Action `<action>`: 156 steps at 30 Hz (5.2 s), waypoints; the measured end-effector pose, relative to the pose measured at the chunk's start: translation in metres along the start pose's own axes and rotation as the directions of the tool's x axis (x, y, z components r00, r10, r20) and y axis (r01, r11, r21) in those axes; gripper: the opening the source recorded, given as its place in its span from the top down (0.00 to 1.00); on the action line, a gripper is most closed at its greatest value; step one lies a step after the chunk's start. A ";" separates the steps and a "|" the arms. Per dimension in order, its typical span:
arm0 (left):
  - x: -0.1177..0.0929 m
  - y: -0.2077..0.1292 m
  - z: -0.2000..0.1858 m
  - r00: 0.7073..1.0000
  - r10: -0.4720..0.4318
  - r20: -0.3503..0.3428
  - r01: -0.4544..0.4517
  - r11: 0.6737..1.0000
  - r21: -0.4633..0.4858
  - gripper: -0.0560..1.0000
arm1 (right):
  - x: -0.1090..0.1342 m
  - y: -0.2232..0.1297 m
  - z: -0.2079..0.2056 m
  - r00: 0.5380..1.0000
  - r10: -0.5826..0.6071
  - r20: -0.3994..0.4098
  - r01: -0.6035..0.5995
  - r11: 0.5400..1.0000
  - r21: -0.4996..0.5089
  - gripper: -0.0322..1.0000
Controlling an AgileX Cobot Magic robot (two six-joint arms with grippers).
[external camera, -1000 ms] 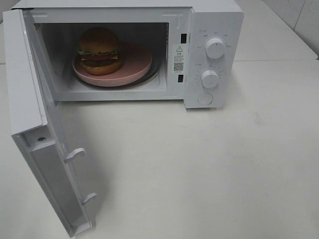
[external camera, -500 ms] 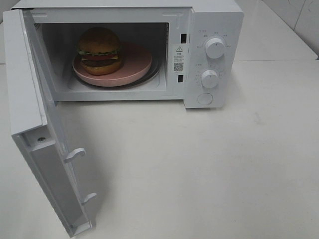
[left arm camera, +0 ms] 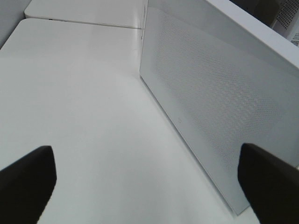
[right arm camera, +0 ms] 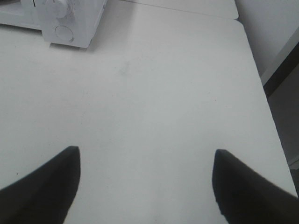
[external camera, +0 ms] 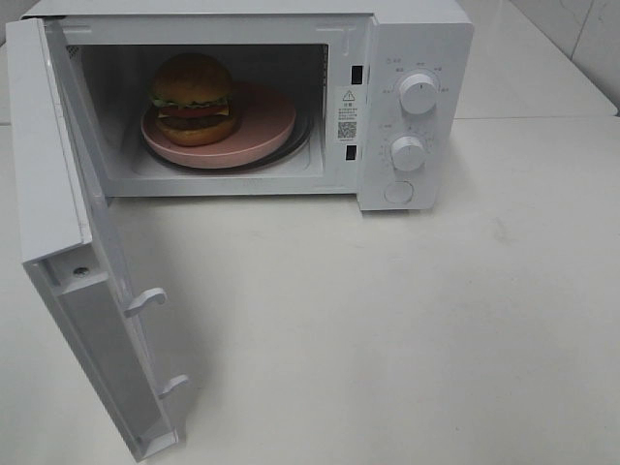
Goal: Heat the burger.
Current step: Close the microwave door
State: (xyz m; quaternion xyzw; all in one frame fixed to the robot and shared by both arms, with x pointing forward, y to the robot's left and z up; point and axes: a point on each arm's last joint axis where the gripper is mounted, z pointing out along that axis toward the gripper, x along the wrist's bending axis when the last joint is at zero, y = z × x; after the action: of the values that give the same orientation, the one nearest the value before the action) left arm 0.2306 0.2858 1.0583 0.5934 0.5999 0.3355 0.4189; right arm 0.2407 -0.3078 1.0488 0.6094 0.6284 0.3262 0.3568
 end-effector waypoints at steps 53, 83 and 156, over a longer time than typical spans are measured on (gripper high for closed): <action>0.000 0.000 0.000 1.000 0.000 0.000 0.000 1.000 0.000 0.02 | 0.001 -0.005 -0.007 1.000 0.028 0.005 -0.027 0.998 -0.053 0.23; 0.004 0.026 0.015 0.999 -0.035 -0.029 0.035 0.999 -0.007 0.27 | 0.001 -0.005 -0.007 1.000 0.028 0.005 -0.027 0.998 -0.053 0.23; -0.042 0.016 0.253 0.892 0.263 0.366 -0.218 0.963 -0.162 0.95 | 0.001 -0.005 -0.007 1.000 0.028 0.005 -0.027 0.998 -0.053 0.23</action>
State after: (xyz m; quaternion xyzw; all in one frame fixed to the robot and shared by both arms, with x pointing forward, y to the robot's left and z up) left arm 0.4634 0.2215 0.9695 0.6918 0.4072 0.2963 0.5174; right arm 0.2322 -0.3069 1.0485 0.6093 0.6101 0.3458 0.3700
